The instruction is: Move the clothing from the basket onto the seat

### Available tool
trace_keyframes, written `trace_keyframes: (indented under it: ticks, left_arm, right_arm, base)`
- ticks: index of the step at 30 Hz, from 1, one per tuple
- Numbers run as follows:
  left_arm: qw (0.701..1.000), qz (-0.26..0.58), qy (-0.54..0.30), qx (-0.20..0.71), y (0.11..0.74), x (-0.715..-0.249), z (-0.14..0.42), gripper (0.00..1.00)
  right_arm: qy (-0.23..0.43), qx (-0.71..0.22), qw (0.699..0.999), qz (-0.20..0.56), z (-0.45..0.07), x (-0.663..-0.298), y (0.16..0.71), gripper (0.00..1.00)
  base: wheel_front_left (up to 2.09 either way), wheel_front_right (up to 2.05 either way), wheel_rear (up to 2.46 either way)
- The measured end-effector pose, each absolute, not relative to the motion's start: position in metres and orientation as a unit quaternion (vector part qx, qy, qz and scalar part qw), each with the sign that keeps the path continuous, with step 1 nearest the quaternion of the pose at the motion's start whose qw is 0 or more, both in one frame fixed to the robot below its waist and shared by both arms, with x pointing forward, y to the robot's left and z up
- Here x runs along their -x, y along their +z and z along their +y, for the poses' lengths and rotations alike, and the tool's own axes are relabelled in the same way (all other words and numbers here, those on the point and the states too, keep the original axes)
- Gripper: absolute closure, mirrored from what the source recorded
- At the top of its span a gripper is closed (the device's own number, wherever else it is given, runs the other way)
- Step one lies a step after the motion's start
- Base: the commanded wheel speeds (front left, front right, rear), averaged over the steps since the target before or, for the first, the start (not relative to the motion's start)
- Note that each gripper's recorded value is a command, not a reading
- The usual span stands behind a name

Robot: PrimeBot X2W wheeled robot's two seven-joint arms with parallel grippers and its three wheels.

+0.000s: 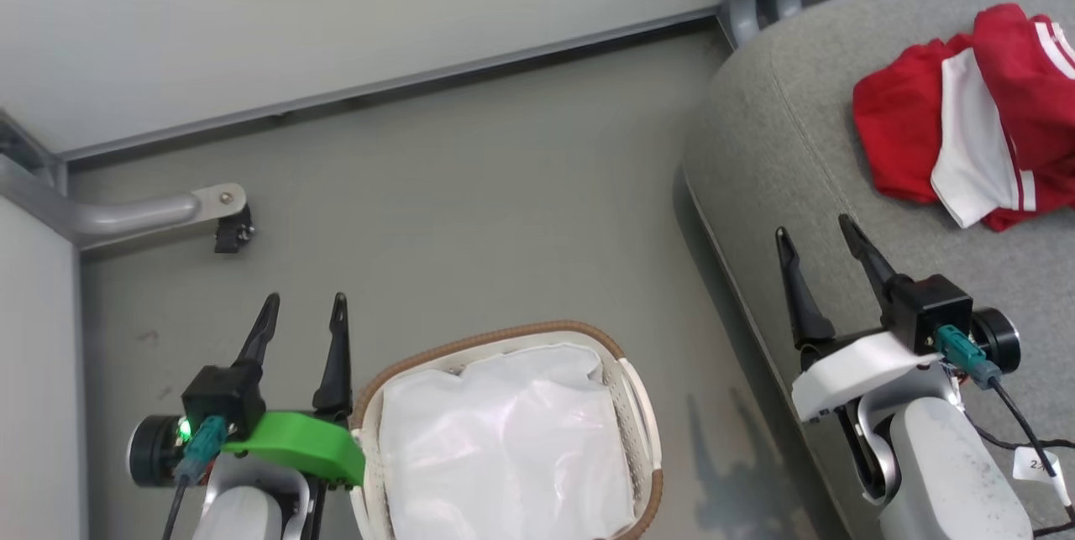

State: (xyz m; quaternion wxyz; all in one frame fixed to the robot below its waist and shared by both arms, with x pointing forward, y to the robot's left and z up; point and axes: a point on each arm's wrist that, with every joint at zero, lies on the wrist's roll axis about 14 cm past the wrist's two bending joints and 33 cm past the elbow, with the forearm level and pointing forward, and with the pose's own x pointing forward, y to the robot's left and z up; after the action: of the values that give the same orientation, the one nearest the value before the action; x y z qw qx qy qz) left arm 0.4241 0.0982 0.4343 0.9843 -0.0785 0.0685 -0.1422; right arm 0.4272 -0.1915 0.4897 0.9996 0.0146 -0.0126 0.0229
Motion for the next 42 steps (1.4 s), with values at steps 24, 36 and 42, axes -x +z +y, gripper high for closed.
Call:
trace_keyframes:
  ticks: [24,36,42]
  left_arm:
    - [0.991,0.086,-0.022,0.098,0.428,-0.357,0.172,1.0]
    - [0.974,0.099,0.015,0.201,0.425,-0.357,0.181,1.0]
    - [0.964,0.095,0.028,0.248,0.429,-0.359,0.185,1.0]
  right_arm:
    - [0.063,-0.055,0.996,0.013,-0.155,-0.38,0.476,1.0]
    - [0.025,-0.166,0.985,0.034,-0.168,-0.38,0.471,1.0]
    - [0.01,-0.218,0.975,0.035,-0.173,-0.381,0.472,1.0]
  base:
    - [0.0,0.0,0.0]
    - [0.0,0.0,0.0]
    - [0.0,0.0,0.0]
